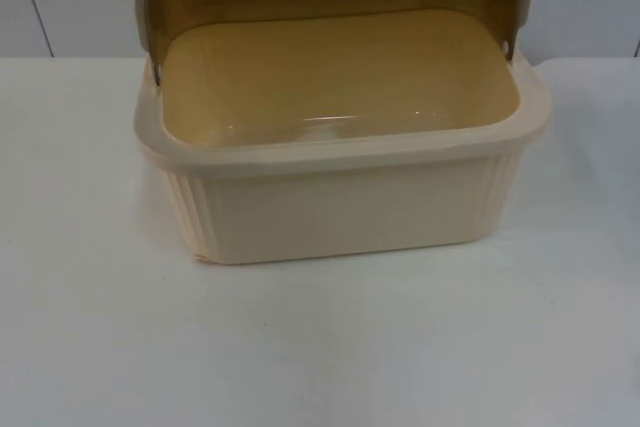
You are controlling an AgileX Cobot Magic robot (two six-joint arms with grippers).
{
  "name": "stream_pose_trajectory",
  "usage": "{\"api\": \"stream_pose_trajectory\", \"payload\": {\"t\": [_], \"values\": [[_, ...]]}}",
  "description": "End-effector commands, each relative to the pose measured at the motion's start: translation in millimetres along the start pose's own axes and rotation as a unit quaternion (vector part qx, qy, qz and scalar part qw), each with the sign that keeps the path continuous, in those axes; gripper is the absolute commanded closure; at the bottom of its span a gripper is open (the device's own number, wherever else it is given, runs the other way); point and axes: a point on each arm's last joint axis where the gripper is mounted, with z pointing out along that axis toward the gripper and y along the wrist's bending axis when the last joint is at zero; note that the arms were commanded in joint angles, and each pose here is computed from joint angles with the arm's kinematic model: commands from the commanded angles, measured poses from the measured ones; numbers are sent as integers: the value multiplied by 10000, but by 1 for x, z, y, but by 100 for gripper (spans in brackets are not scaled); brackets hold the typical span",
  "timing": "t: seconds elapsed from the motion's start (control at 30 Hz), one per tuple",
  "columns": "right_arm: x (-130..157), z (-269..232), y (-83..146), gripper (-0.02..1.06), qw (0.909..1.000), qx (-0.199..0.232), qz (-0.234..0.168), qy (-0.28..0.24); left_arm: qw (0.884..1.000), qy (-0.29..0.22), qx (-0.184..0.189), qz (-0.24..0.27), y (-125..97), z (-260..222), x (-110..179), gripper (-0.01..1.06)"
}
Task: Open the box lid with the left hand, place the block into the box with the right hand, then close the box lid with the left hand.
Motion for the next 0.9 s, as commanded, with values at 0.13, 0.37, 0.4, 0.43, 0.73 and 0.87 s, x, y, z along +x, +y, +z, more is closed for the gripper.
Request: {"api": "stream_pose_trajectory", "payload": {"t": [0.13,0.37,0.4,0.43,0.73,0.87], "values": [[-1,-2,1,0,9999,-92,94,-45,9982,241,483,272,-26,0,6,105],[-1,-2,1,0,9999,-89,52,-17,9978,86,613,231,-34,0,3,105],[-1,-2,1,0,9999,-89,52,-17,9979,62,598,239,-33,0,2,105],[-1,-2,1,0,9999,-89,52,-7,9979,59,582,268,-33,0,2,105],[-2,-2,1,0,9999,-93,52,-65,9981,36,496,374,-32,1,2,36],[-2,-2,1,0,9999,-93,52,-65,9985,19,536,83,-32,2,2,2]]}}
